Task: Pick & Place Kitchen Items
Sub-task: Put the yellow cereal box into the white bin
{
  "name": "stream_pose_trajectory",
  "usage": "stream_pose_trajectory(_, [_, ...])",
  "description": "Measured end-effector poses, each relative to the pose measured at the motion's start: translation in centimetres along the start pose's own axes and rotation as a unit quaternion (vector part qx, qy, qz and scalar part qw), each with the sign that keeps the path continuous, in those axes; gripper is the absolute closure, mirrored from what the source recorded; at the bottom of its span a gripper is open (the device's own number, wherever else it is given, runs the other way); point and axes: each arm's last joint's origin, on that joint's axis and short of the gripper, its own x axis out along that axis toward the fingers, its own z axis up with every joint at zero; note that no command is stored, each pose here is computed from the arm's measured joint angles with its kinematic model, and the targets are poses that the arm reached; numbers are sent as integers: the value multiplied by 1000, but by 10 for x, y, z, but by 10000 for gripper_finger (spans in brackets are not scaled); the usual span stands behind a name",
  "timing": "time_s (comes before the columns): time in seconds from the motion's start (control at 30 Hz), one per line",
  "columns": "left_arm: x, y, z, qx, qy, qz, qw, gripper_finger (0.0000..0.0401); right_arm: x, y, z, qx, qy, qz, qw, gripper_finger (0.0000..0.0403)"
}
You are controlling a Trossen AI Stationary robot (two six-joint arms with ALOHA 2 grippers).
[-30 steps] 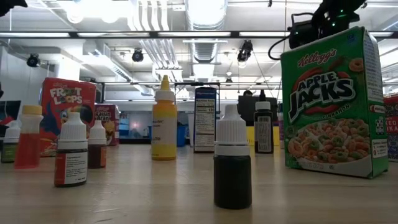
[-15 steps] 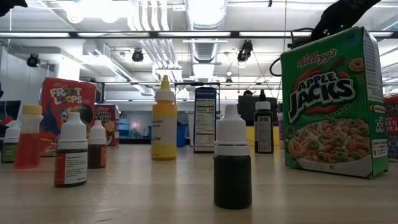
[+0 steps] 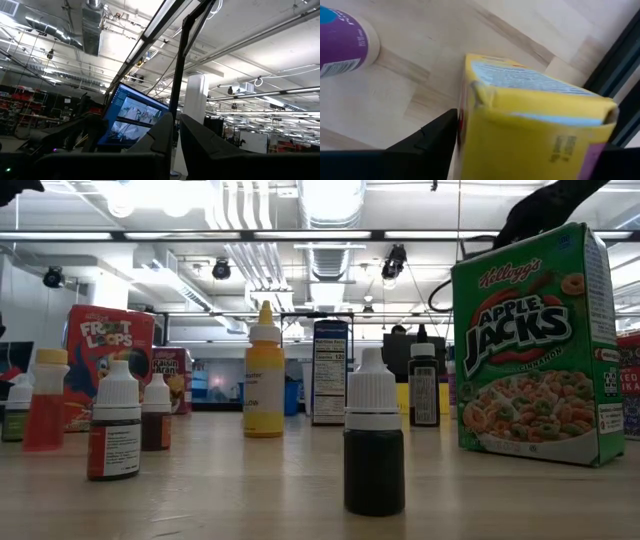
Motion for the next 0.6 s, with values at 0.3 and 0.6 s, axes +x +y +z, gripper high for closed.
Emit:
stream_pose_trajectory(0.3, [0,0,0,0,0,0,1000,362,3,1,2,-6,3,-2,1000,219])
stream_pose_trajectory(0.6, [0,0,0,0,0,0,1000,362,0,-4,2,-9,-7,0,1000,243])
